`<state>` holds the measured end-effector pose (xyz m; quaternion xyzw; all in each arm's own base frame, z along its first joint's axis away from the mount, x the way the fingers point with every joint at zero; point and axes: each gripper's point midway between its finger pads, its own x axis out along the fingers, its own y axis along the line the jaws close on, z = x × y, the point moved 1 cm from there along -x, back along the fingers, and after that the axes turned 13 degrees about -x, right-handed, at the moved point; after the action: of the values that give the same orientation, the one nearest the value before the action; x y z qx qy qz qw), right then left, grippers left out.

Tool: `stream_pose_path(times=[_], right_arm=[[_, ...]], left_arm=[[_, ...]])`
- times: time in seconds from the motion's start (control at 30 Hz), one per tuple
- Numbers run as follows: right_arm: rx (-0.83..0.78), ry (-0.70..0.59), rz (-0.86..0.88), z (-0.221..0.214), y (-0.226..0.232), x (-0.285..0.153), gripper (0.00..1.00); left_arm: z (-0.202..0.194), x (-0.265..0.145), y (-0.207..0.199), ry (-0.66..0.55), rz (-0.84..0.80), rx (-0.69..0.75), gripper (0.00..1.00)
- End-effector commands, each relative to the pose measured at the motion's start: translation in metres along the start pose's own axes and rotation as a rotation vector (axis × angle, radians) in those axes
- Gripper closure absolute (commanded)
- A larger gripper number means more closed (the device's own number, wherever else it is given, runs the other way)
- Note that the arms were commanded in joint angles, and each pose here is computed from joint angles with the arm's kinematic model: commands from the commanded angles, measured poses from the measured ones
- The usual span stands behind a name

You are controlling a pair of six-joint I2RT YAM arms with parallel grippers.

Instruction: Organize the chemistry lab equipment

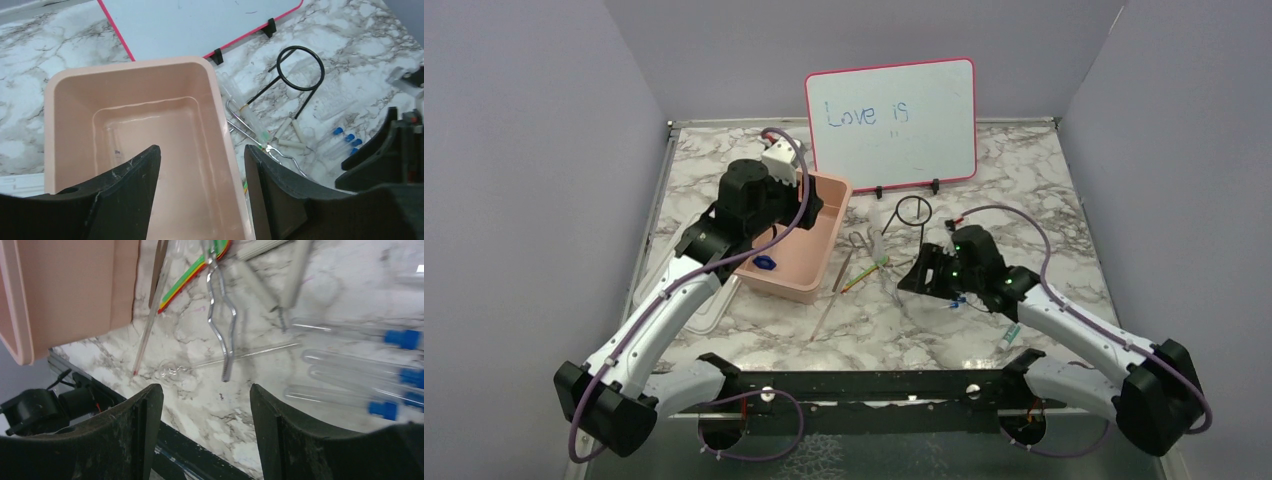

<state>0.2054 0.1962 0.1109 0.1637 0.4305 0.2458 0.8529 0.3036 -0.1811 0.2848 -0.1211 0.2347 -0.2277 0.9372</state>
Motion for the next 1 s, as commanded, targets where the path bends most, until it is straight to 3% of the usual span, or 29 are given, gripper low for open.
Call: stream_pose_path(times=[0.0, 0.3, 0.4, 0.6, 0.97], right_arm=[[0.018, -0.011, -0.139, -0.002, 0.012, 0.021, 0.31], [0.186, 0.002, -0.413, -0.033, 0.014, 0.038, 0.39], [0.308, 0.0, -0.508, -0.041, 0.01, 0.04, 0.39], [0.482, -0.007, -0.516, -0.051, 0.022, 0.062, 0.4], [0.524, -0.074, -0.666, -0.049, 0.031, 0.082, 0.49]], left_arm=[[0.011, -0.011, -0.023, -0.135, -0.149, -0.028, 0.33], [-0.001, -0.01, -0.027, -0.15, -0.208, -0.03, 0.32], [0.0, -0.01, -0.025, -0.156, -0.197, -0.034, 0.32], [-0.002, -0.01, -0.025, -0.151, -0.2, -0.027, 0.31], [-0.006, -0.009, -0.021, -0.141, -0.18, -0.031, 0.31]])
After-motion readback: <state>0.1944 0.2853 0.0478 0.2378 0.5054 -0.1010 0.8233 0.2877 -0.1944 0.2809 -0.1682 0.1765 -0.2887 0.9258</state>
